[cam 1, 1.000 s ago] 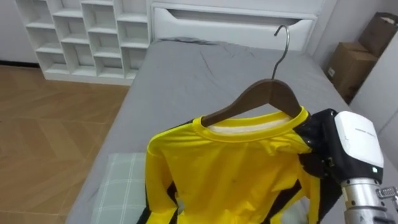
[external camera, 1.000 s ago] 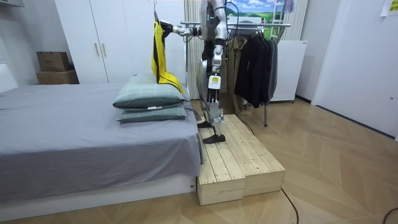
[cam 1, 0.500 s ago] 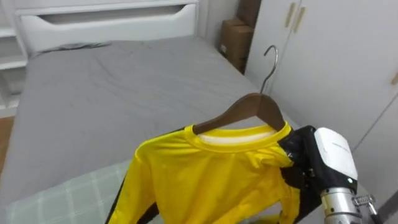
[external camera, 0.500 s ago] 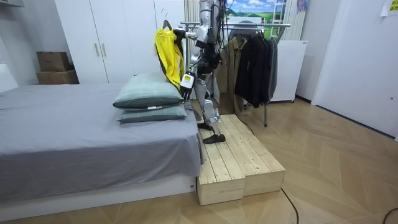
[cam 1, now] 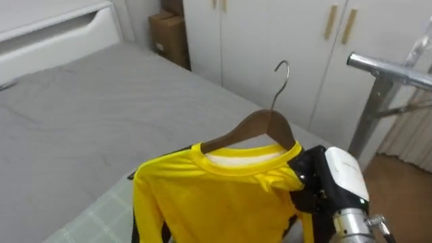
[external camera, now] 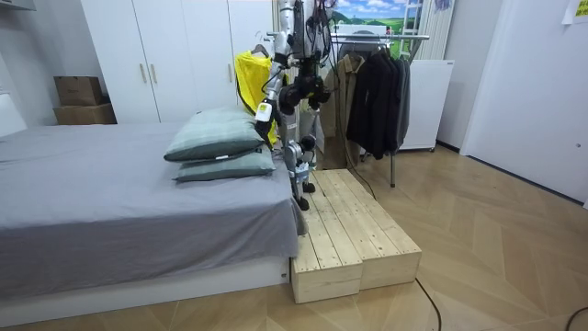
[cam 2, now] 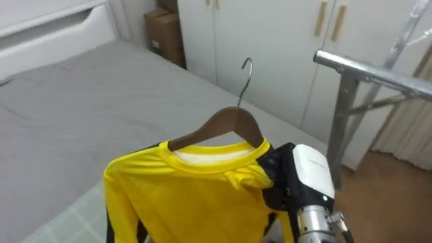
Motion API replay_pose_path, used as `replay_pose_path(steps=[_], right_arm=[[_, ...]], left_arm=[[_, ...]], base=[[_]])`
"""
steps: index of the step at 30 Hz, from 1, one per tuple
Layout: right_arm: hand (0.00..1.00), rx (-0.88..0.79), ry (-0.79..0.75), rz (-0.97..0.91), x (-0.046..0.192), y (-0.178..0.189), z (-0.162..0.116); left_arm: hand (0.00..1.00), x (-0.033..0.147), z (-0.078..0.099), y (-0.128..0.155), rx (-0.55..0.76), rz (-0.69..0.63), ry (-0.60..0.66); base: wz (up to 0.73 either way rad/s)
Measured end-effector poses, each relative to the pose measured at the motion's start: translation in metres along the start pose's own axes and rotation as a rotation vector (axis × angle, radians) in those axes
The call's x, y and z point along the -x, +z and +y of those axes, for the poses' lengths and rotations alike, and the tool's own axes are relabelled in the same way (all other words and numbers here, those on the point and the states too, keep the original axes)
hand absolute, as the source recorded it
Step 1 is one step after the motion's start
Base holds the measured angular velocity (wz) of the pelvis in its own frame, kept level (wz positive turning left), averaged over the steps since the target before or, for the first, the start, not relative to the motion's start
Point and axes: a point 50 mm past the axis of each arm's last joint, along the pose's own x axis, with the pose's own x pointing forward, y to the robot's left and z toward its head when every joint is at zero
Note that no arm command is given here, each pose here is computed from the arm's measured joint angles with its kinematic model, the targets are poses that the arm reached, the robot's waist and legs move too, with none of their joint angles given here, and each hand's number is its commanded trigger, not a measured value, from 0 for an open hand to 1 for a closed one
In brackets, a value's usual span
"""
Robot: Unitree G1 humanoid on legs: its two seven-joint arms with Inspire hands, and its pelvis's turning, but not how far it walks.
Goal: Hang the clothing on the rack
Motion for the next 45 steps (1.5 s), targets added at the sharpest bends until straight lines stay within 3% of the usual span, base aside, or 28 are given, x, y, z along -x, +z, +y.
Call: replay_pose_path(steps=[6,19,32,45], right_arm=[[1.00,0.007,-0.109,0.010,-0.003,-0.007,-0.027],[1.00,0.020,-0.072,0.024,0.008,-0.006,-0.022],[1.00,0.015,-0.081,0.020,0.003,-0.004,-0.023],[1.00,0.078,-0.196,-0.073,-0.002,0.018,-0.040]], left_arm=[[0.00,0.000,0.003,-0.012,0.021,0.083,0.027],[0.00,0.002,0.001,-0.045,-0.002,0.202,0.021],[0.00,0.001,0.003,-0.033,-0.022,0.161,0.030],[0.00,0.000,0.004,-0.030,-0.039,0.150,0.049]], base=[[-0.74],[-0.74],[-0.03],[-0.02]])
